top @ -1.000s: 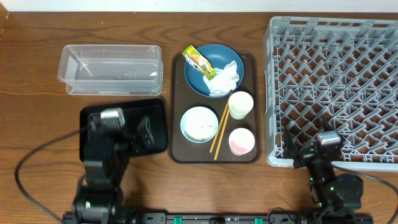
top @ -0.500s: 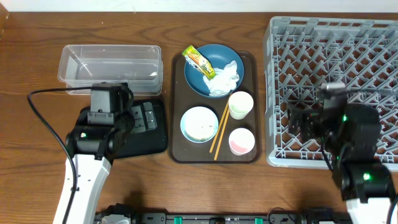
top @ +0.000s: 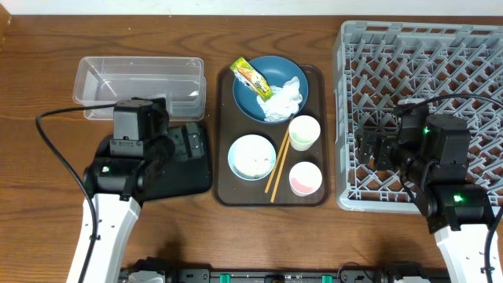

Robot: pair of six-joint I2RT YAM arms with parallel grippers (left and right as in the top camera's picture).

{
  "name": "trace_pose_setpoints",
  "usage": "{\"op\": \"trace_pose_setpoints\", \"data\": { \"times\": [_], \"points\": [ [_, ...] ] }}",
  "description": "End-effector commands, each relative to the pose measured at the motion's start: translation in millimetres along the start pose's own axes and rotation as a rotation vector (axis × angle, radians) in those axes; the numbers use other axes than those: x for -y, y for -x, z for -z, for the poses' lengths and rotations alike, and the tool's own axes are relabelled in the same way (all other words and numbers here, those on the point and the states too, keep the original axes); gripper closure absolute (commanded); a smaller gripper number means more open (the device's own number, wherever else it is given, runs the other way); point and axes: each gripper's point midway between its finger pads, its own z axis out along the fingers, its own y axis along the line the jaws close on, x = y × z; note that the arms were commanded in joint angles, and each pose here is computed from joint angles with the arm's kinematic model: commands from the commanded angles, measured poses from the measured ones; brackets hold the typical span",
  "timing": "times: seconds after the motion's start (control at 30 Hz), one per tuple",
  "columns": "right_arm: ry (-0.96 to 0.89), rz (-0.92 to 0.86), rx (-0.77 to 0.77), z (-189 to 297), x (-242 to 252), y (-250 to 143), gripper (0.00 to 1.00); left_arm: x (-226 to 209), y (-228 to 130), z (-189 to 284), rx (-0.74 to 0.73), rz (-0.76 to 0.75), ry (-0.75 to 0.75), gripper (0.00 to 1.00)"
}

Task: Sort waste into correct bins and load items into the dishwasher rack
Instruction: 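Reach the left gripper to the yellow wrapper on the blue plate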

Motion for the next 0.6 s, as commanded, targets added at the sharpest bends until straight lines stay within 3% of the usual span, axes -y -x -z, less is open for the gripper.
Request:
{"op": "trace_pose_setpoints", "data": {
  "times": [0.0, 0.23, 0.57],
  "points": [
    [0.008, -0.012, 0.016, 4, -4, 5, 0.01, 23, 18, 1, 0.021, 0.017, -0.065, 0.02],
    [0.011, -0.013, 0.012, 4, -4, 5, 0.01, 61, 76, -25, 0.043, -0.030, -0.042, 0.02],
    [0.010, -0.014, 0.005, 4, -4, 3, 0.01, 100, 106, -119, -0.014, 0.166, -0.096, 0.01]
  ]
}}
